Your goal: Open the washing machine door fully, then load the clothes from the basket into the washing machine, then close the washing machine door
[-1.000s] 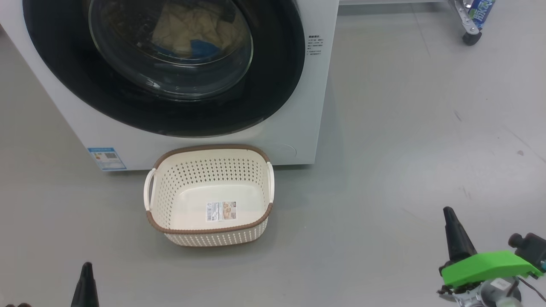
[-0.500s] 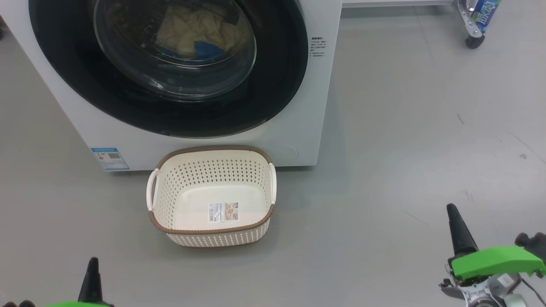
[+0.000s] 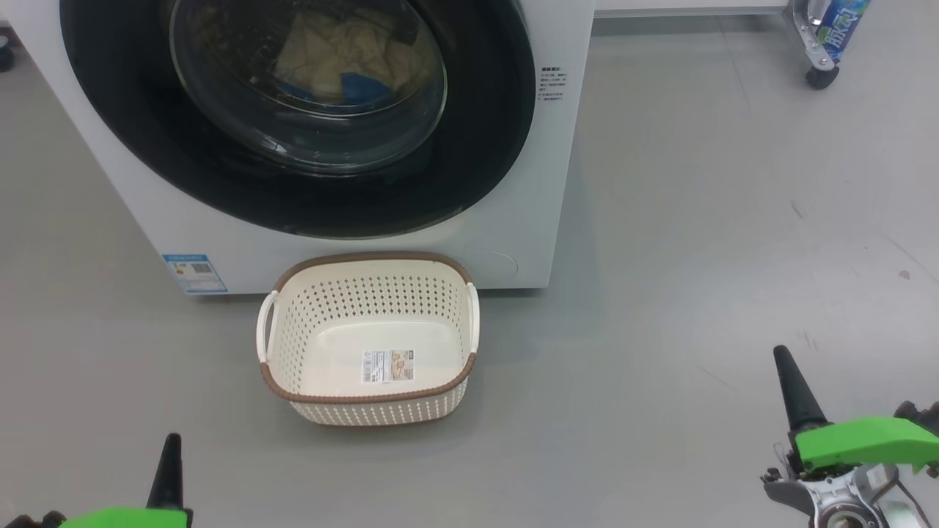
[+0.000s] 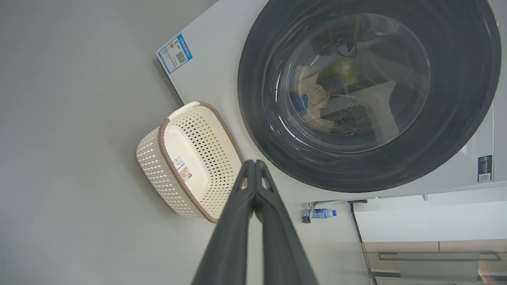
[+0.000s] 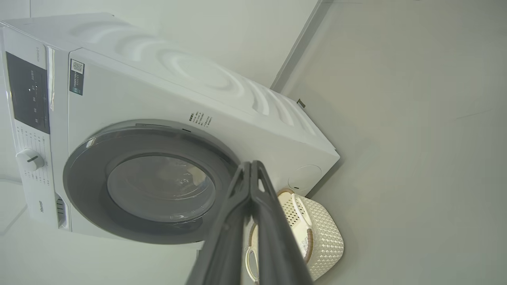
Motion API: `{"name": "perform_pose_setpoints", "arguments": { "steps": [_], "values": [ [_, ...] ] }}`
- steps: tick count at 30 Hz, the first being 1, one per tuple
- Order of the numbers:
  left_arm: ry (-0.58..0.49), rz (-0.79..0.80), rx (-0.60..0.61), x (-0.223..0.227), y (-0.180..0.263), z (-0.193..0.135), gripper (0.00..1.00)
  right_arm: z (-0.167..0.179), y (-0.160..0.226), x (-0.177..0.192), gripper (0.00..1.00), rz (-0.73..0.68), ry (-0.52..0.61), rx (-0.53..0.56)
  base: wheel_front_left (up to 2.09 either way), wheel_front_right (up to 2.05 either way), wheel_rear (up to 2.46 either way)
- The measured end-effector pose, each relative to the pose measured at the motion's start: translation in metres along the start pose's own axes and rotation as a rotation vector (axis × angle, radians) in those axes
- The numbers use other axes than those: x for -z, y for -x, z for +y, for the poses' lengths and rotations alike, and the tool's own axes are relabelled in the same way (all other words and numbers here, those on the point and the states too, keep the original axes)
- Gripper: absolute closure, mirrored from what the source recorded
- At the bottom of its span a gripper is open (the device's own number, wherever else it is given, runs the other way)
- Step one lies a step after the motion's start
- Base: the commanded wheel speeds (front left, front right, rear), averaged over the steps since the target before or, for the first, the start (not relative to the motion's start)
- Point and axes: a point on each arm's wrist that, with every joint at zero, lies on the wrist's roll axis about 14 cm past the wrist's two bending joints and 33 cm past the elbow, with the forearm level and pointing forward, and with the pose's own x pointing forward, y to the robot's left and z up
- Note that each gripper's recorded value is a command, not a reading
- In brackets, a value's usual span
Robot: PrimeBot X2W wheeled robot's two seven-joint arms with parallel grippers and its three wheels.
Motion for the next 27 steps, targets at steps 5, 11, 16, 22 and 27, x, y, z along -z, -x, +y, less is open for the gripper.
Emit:
{"name": "perform_pose_setpoints", "arguments": {
  "steps": [5, 11, 16, 22, 27],
  "values": [
    [0.058, -0.001, 0.011, 0.000, -0.002, -0.004, 1.00, 0.001, -0.001, 0.000, 1.00, 0.005, -0.058, -0.003, 0.00, 0.00, 0.00],
    [0.126, 0.006, 0.020, 0.000, -0.003, -0.007, 1.00, 0.001, -0.002, -0.002, 1.00, 0.004, -0.132, 0.000, 0.00, 0.00, 0.00],
    [0.184, 0.010, 0.030, 0.001, -0.005, -0.011, 1.00, 0.003, -0.004, -0.003, 1.00, 0.005, -0.191, -0.006, 0.00, 0.00, 0.00],
    [0.252, 0.016, 0.042, 0.001, -0.006, -0.015, 1.00, 0.005, -0.006, -0.004, 1.00, 0.009, -0.263, -0.013, 0.00, 0.00, 0.00],
    [0.301, 0.018, 0.051, 0.001, -0.007, -0.018, 1.00, 0.005, -0.007, -0.004, 1.00, 0.011, -0.309, -0.012, 0.00, 0.00, 0.00]
  ]
}}
